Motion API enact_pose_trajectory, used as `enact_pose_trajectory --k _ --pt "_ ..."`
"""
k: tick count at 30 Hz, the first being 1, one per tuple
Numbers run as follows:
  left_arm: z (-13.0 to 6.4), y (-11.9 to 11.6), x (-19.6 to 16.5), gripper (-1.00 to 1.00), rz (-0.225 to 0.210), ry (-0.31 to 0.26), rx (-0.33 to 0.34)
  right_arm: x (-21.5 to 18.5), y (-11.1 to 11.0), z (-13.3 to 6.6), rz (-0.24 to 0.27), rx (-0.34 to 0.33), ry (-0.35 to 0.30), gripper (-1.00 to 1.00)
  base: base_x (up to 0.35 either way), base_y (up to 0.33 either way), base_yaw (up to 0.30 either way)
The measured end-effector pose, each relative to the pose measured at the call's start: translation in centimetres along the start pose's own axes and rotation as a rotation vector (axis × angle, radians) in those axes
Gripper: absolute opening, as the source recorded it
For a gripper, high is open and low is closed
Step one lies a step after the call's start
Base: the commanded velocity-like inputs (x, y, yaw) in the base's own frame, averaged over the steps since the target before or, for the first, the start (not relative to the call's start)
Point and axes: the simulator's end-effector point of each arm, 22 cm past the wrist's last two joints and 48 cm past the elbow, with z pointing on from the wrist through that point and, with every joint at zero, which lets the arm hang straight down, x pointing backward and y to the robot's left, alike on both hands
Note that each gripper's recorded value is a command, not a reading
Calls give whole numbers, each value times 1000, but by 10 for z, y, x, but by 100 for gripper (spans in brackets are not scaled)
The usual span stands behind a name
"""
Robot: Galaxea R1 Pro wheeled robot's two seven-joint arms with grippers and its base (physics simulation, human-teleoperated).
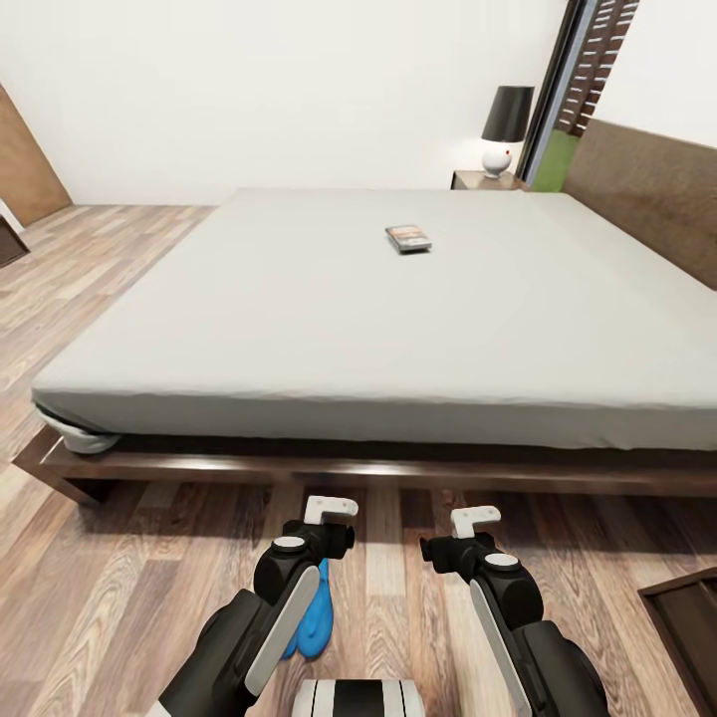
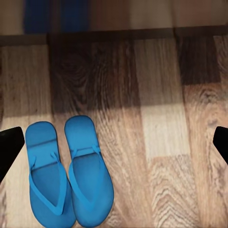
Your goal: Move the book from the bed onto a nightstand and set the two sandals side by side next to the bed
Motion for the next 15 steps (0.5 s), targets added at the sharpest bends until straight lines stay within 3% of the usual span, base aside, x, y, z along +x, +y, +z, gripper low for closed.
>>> enact_pose_trajectory --k 15 --pt "-8 0 -10 100 3 -24 -2 -10 0 -8 -1 2 -25 100 0 0 0"
